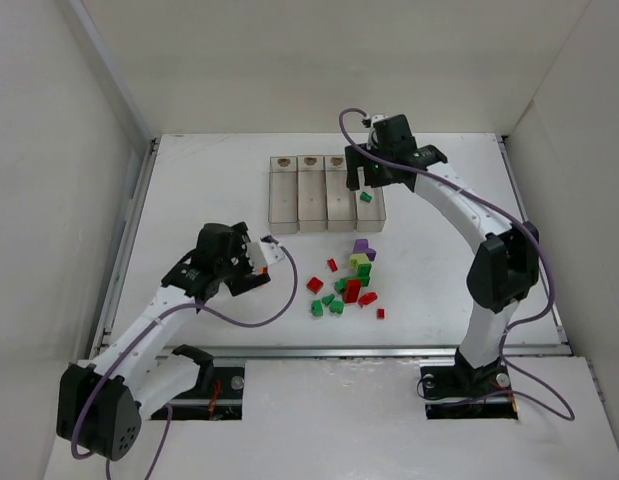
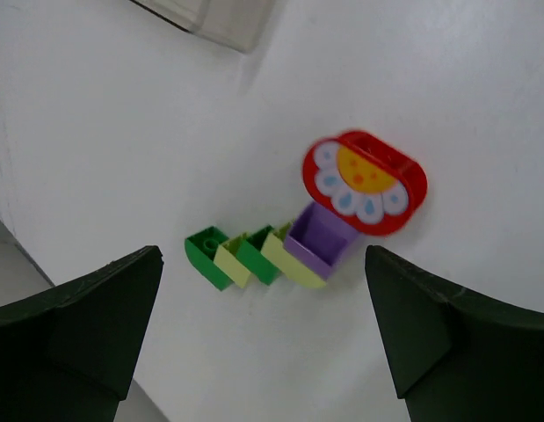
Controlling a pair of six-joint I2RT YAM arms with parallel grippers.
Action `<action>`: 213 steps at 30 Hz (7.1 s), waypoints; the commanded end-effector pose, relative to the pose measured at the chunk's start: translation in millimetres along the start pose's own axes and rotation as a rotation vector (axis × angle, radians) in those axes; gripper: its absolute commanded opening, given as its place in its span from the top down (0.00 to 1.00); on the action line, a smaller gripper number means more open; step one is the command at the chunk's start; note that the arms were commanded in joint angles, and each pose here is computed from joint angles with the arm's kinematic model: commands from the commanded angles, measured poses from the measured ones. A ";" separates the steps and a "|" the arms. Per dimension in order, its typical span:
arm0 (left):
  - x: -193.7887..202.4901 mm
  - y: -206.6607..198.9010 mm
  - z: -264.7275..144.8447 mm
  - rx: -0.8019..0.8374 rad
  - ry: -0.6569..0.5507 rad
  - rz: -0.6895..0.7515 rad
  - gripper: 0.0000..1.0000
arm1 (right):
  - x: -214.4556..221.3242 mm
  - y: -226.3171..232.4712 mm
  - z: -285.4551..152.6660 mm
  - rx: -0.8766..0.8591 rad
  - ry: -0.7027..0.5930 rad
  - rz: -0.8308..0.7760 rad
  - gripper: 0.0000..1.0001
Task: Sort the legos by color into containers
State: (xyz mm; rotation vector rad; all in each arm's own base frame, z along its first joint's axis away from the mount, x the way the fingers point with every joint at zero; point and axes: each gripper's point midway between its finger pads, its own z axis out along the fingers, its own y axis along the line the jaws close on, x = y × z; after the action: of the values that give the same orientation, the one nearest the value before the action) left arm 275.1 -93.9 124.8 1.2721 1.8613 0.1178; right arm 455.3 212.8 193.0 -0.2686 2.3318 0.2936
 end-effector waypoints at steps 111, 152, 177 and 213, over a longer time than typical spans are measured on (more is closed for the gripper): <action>-169.8 13.1 -51.2 0.302 -0.422 -0.235 1.00 | -11.7 92.3 -47.5 -0.400 -0.258 -0.249 0.07; -226.3 -4.2 -87.5 0.505 -0.659 -0.043 1.00 | 19.9 217.5 -186.9 -0.947 -0.641 -0.959 0.28; -229.4 -1.9 -99.2 0.483 -0.691 0.016 1.00 | 34.7 209.7 -157.8 -0.906 -0.516 -0.942 1.00; -179.7 93.6 -80.0 -0.453 -0.668 0.033 0.21 | -28.9 247.6 -196.8 -1.050 -0.383 -0.230 1.00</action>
State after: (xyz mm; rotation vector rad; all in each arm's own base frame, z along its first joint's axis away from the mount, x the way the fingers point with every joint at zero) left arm 313.2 -160.0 289.5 0.9307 1.2765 0.1161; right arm 279.0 393.7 351.9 -0.9112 1.6613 1.2581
